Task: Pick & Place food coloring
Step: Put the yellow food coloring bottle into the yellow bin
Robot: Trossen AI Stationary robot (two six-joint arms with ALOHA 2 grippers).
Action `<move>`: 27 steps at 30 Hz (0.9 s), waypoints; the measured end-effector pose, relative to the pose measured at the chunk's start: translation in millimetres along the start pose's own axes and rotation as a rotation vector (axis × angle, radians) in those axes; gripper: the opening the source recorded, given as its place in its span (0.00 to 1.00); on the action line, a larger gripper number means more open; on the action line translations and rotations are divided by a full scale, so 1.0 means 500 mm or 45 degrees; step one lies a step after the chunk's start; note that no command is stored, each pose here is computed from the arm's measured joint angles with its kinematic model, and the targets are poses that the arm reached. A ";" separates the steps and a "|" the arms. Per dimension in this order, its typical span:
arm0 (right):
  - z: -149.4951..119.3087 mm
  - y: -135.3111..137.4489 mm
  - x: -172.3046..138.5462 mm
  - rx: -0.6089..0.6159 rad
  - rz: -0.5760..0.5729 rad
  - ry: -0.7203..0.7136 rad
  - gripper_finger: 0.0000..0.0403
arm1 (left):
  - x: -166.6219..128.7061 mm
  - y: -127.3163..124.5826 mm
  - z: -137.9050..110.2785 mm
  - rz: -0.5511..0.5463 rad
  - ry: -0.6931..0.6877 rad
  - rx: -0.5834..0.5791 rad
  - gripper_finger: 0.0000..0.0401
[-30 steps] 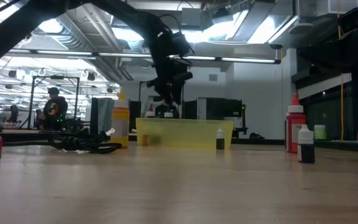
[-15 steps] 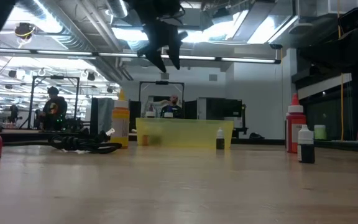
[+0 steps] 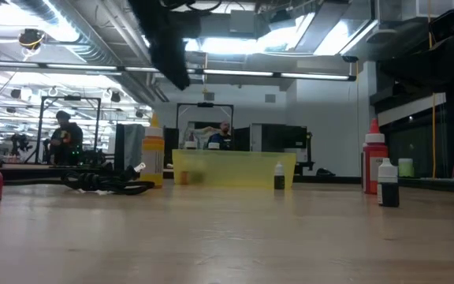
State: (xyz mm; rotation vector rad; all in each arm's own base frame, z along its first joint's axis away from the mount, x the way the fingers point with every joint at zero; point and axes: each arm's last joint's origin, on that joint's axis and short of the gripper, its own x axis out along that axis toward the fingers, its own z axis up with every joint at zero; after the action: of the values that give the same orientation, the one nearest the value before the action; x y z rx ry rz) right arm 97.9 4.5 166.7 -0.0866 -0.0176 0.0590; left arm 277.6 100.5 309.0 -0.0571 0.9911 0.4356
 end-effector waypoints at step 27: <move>0.000 0.000 0.000 0.000 0.000 0.000 0.14 | 0.076 -0.146 -0.106 -0.069 0.201 -0.250 0.70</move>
State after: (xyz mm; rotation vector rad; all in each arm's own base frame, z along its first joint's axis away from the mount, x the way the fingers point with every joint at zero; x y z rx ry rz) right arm 97.8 4.5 166.8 -0.0866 -0.0180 0.0591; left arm 281.1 33.8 237.6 -0.2983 1.0967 0.4829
